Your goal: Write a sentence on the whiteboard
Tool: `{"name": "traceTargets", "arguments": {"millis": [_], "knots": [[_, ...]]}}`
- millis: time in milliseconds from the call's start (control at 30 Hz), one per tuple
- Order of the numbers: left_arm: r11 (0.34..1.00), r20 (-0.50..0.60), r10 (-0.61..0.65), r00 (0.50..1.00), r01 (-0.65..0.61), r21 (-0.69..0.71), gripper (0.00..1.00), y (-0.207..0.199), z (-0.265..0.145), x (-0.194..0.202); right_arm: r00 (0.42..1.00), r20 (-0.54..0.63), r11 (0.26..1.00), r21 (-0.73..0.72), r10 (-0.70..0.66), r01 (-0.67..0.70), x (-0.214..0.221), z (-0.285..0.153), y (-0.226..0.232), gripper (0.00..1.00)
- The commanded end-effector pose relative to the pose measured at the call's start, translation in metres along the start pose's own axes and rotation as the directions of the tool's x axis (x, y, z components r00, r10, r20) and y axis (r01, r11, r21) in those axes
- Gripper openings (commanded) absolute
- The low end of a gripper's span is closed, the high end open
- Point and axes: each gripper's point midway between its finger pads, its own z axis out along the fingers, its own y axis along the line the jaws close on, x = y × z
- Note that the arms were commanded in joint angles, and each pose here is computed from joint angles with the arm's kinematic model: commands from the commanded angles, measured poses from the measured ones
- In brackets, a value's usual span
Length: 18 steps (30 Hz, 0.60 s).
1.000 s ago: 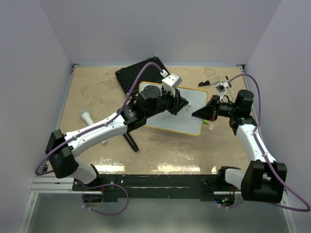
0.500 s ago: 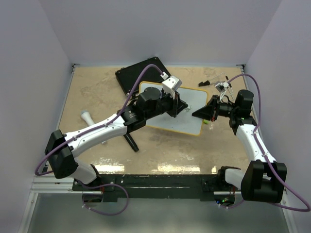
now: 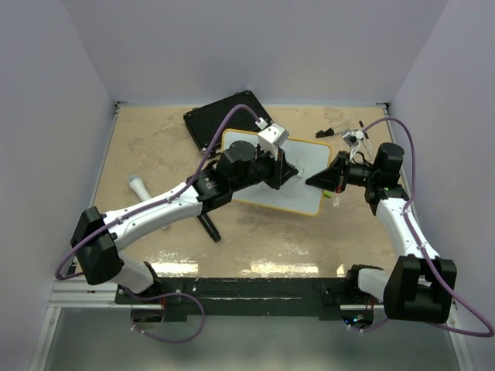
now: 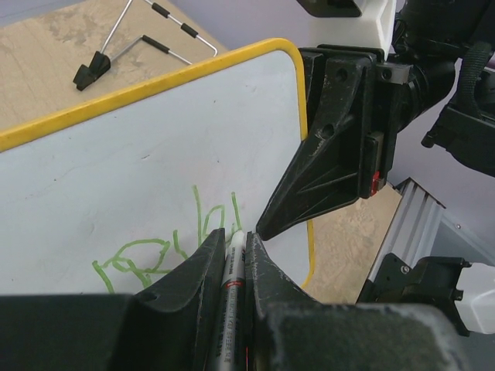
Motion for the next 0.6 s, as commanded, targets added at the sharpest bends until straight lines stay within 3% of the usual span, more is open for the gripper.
{"name": "traceTargets", "arguments": {"millis": [0,567], "knots": [[0.999,0.105,0.021,0.994,-0.018,-0.03,0.0,0.0,-0.006,-0.042,0.995,-0.005,0.992,-0.075,-0.104,0.103,-0.018,-0.002,0.023,0.0],[0.999,0.115,0.032,0.993,-0.031,-0.012,0.0,-0.005,0.002,-0.053,0.995,-0.006,0.992,-0.076,-0.104,0.103,-0.018,-0.002,0.023,0.0]]}}
